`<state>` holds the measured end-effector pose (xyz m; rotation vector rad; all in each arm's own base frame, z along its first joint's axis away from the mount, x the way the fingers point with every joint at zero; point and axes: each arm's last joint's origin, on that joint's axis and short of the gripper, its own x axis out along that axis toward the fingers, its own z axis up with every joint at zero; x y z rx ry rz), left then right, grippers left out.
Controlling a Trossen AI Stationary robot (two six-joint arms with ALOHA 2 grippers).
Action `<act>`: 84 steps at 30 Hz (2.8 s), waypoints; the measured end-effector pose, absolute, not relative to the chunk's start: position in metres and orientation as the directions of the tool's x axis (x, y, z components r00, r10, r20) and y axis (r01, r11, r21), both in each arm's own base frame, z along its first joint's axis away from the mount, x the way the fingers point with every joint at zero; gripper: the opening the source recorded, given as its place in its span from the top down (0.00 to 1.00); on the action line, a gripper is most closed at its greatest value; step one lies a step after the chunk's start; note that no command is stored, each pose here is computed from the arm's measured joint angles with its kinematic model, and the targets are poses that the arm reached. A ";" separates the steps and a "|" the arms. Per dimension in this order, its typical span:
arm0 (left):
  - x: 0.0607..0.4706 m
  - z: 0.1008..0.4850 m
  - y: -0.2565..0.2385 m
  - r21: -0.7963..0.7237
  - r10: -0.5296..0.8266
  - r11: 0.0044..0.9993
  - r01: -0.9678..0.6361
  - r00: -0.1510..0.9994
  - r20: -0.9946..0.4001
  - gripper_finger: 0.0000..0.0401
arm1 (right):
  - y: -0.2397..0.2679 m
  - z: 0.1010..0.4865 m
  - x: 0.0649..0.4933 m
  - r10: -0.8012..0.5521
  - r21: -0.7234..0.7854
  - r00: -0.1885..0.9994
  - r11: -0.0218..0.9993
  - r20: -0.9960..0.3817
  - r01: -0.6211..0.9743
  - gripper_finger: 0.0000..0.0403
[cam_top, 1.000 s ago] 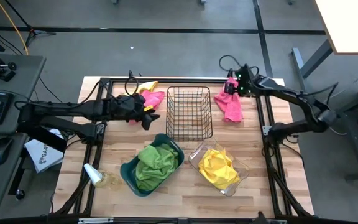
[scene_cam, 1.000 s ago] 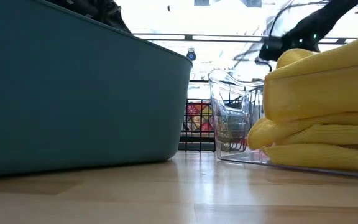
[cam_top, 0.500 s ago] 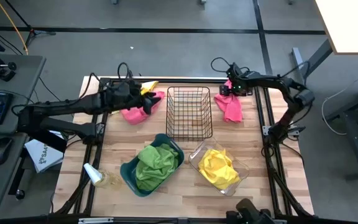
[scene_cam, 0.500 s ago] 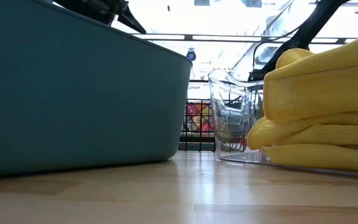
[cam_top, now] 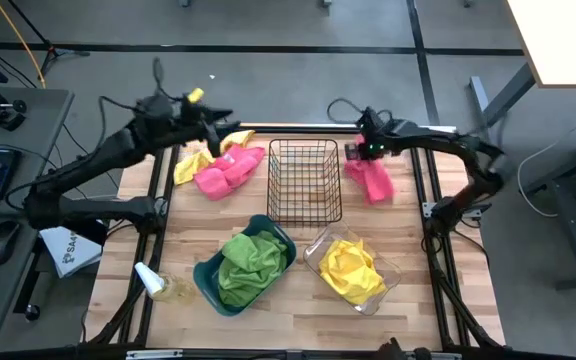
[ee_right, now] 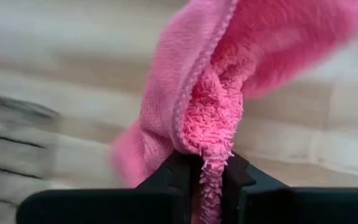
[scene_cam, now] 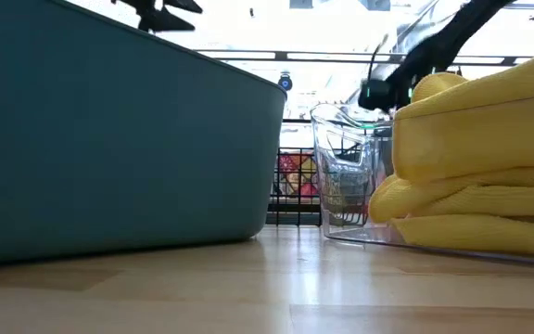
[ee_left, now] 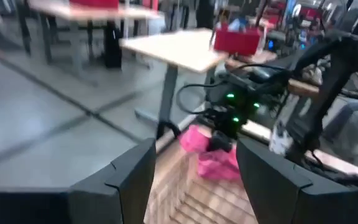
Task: Sort microfiber towel by color & place in baskets
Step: Put the right pink towel into the mesh organizer, then put the pink towel into the mesh organizer
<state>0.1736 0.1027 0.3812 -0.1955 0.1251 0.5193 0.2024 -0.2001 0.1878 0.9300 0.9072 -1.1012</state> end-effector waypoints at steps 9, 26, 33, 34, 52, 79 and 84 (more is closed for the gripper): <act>0.138 0.419 0.101 0.016 0.542 0.839 -0.543 0.838 0.059 0.47 | -0.177 0.346 0.215 -0.697 0.540 0.628 0.399 -0.347 0.741 0.98; 0.136 0.422 0.108 -0.018 0.570 0.820 -0.571 0.816 0.094 0.47 | -0.091 0.308 0.329 -0.421 0.478 0.819 0.667 -0.390 0.571 0.99; 0.136 0.421 0.108 -0.042 0.571 0.821 -0.569 0.817 0.088 0.47 | -0.083 0.275 0.324 -0.328 0.435 0.693 0.588 -0.642 0.682 0.96; 0.136 0.421 0.108 -0.042 0.570 0.821 -0.569 0.817 0.088 0.47 | -0.084 0.275 0.322 -0.301 0.446 0.693 0.586 -0.655 0.676 0.94; 0.138 0.406 0.110 -0.093 0.572 0.813 -0.575 0.818 -0.063 0.47 | -0.100 0.293 0.328 -0.170 0.495 0.838 0.739 -0.518 0.456 0.21; 0.191 0.183 0.132 -0.010 0.192 0.692 -0.722 0.197 -0.961 0.47 | -0.138 0.322 0.315 -0.253 0.433 0.822 0.750 -0.511 0.500 0.21; 0.202 0.163 0.133 0.058 0.194 0.735 -0.676 0.127 -0.973 0.48 | -0.138 0.322 0.315 -0.253 0.432 0.822 0.751 -0.511 0.499 0.21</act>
